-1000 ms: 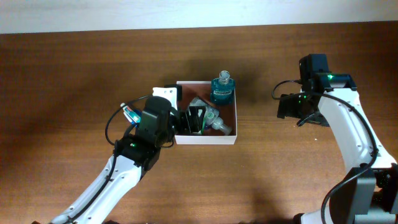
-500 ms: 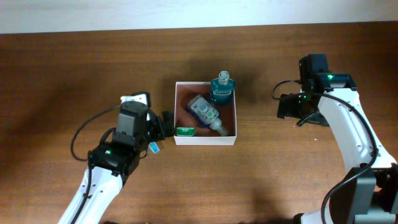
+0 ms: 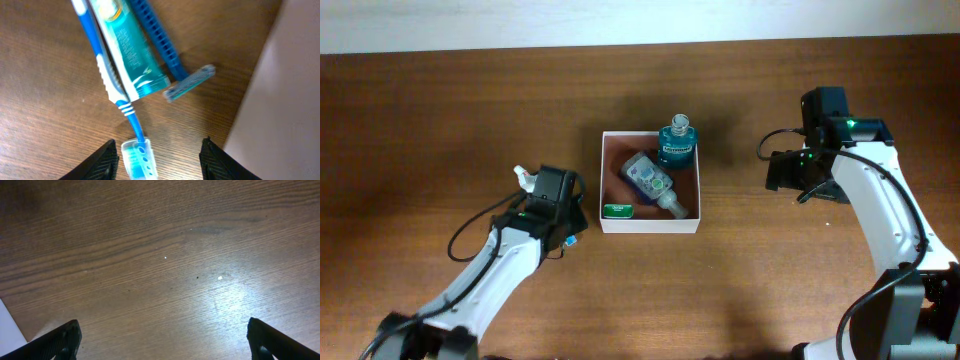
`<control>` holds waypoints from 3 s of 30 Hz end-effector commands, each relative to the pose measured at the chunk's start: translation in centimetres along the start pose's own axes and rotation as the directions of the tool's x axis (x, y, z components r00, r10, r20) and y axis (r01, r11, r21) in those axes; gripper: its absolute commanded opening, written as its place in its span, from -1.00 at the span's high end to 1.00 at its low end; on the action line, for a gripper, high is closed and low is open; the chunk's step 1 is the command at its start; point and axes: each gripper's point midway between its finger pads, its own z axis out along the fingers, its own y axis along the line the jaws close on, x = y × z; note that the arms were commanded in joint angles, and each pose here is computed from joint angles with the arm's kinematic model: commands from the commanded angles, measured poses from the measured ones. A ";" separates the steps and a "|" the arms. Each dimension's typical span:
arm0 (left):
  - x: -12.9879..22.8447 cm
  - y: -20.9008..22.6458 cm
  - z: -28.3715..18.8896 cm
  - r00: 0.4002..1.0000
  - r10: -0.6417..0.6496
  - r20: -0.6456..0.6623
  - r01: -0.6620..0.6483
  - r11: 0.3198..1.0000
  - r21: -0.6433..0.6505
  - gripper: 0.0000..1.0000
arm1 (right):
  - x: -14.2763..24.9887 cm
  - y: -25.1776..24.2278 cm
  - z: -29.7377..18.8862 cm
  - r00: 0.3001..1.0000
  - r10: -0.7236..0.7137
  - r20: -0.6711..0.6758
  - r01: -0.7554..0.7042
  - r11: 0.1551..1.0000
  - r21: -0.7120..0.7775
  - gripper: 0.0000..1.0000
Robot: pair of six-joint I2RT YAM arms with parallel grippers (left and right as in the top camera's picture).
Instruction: Pack container
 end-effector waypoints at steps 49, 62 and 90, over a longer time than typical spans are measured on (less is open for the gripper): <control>-5.7 -7.4 -13.4 0.942 -0.033 0.333 -0.110 0.910 0.400 0.76 | -0.2 -0.1 -0.1 1.000 0.000 0.002 0.000 1.000 -0.005 -0.97; -2.5 -14.9 -9.4 0.944 0.094 0.315 -0.240 0.852 0.466 -0.25 | -0.2 -0.1 -0.1 1.000 0.000 0.002 0.000 1.000 -0.005 -0.97; -7.8 -1.0 -3.8 0.968 0.042 0.246 -0.066 0.993 0.093 -0.99 | -0.2 -0.1 -0.1 1.000 0.000 0.002 0.000 1.000 -0.005 -0.97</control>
